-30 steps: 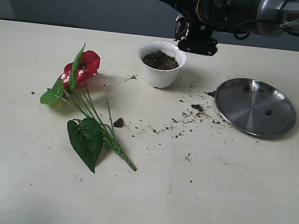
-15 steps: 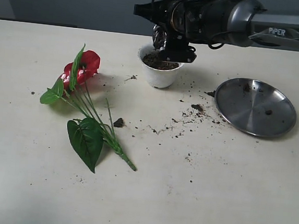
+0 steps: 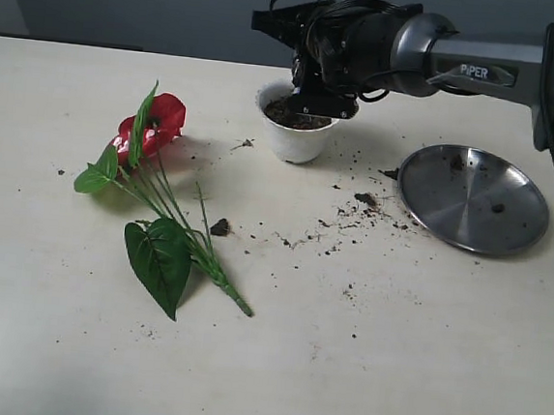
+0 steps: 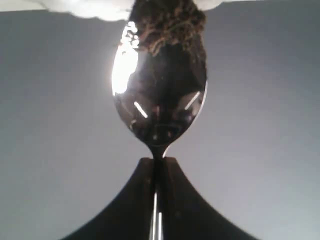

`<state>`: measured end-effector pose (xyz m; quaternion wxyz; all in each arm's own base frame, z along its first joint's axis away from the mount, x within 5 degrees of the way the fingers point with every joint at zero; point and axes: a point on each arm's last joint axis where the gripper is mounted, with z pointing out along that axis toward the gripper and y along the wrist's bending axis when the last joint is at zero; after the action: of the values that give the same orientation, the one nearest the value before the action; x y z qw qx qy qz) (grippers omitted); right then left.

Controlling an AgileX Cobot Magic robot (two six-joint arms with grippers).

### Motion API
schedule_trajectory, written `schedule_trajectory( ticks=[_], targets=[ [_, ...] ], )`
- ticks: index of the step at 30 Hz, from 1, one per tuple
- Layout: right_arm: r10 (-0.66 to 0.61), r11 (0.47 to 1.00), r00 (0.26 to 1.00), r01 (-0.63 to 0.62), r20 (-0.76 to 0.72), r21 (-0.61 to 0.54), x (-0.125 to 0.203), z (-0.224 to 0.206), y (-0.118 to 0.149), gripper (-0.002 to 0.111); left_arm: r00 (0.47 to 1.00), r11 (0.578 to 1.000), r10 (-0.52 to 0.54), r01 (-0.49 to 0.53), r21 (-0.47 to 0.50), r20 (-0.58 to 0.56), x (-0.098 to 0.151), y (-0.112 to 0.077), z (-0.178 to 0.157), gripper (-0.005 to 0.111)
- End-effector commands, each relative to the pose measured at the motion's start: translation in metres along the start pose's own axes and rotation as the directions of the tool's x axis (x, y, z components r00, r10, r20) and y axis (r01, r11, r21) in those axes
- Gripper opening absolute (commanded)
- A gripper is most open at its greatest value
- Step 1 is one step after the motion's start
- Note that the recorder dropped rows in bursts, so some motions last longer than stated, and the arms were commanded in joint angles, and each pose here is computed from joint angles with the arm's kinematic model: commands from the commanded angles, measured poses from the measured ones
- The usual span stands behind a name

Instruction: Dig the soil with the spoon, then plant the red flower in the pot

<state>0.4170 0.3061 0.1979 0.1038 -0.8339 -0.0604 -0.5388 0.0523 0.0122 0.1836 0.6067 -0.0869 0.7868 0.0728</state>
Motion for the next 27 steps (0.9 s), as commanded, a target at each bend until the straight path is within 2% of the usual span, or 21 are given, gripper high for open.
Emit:
schedule_trajectory(
  ticks=[1,9,12,17,20,27],
  targets=[
    [0.021,1.000,1.000,-0.021,-0.013,-0.013,0.000,0.002,0.002,-0.001,1.000,1.000,-0.001,0.001,0.003,0.011,0.000,0.000,0.000,0.000],
    [0.053,0.998,0.999,-0.053,0.002,-0.018,-0.005,0.001,-0.003,-0.001,1.000,1.000,-0.001,0.001,0.003,0.011,0.000,0.000,0.000,0.000],
    [-0.016,0.999,1.000,0.015,-0.003,-0.052,-0.018,0.009,-0.001,-0.001,1.000,1.000,-0.001,0.001,0.003,0.011,0.000,0.000,0.000,0.000],
    [-0.049,0.997,0.998,0.046,-0.043,-0.065,-0.020,0.013,0.000,-0.001,1.000,1.000,-0.001,0.001,0.003,0.011,0.000,0.000,0.000,0.000],
    [-0.004,0.998,0.998,0.000,-0.056,-0.058,-0.019,0.013,0.000,-0.001,1.000,1.000,-0.001,0.001,0.003,0.011,0.000,0.000,0.000,0.000],
    [0.020,0.997,0.999,-0.023,-0.050,-0.074,-0.027,0.018,0.001,-0.001,1.000,1.000,-0.001,0.001,0.003,0.011,0.000,0.000,0.000,0.000]
  ],
)
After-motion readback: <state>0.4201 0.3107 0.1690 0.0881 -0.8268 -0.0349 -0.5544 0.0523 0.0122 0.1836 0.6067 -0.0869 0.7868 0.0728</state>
